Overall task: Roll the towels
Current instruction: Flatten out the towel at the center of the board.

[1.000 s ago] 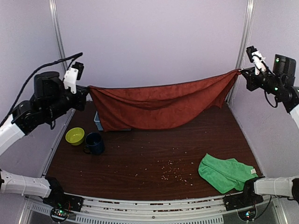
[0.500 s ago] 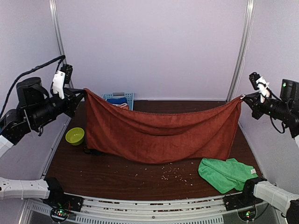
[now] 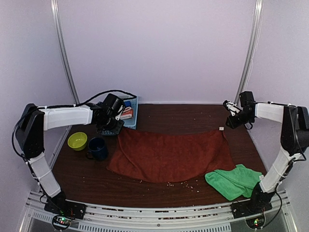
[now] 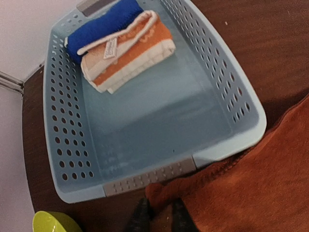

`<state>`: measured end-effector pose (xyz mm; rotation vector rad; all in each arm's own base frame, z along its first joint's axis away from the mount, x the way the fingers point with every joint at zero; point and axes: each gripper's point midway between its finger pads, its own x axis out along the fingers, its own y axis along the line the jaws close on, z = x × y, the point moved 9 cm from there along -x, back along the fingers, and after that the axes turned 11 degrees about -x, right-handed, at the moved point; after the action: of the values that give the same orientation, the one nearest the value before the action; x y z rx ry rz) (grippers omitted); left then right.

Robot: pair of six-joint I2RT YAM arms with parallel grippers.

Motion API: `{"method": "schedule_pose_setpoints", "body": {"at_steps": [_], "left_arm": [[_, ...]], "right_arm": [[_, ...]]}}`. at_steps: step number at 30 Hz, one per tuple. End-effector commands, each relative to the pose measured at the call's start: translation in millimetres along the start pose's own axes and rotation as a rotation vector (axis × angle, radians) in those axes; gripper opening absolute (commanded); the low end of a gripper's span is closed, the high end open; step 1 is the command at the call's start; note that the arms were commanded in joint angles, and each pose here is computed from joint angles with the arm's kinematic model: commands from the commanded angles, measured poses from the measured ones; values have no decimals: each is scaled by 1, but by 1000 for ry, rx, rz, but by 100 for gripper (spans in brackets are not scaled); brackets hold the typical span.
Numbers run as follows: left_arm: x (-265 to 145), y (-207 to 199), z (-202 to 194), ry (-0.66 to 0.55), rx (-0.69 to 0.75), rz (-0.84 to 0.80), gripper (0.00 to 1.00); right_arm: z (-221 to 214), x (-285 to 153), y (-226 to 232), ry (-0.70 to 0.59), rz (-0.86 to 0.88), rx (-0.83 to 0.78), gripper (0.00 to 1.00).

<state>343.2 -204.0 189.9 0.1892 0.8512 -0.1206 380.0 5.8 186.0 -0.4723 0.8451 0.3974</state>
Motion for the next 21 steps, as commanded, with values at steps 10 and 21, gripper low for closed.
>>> {"method": "schedule_pose_setpoints", "body": {"at_steps": [10,21], "left_arm": [[-59,1,0,-32,-145,-208,55],[-18,-11,-88,261,-130,-254,3]], "right_arm": [[0,-105,38,-117,148,-211,38],[-59,-108,201,27,747,-854,20]]}}
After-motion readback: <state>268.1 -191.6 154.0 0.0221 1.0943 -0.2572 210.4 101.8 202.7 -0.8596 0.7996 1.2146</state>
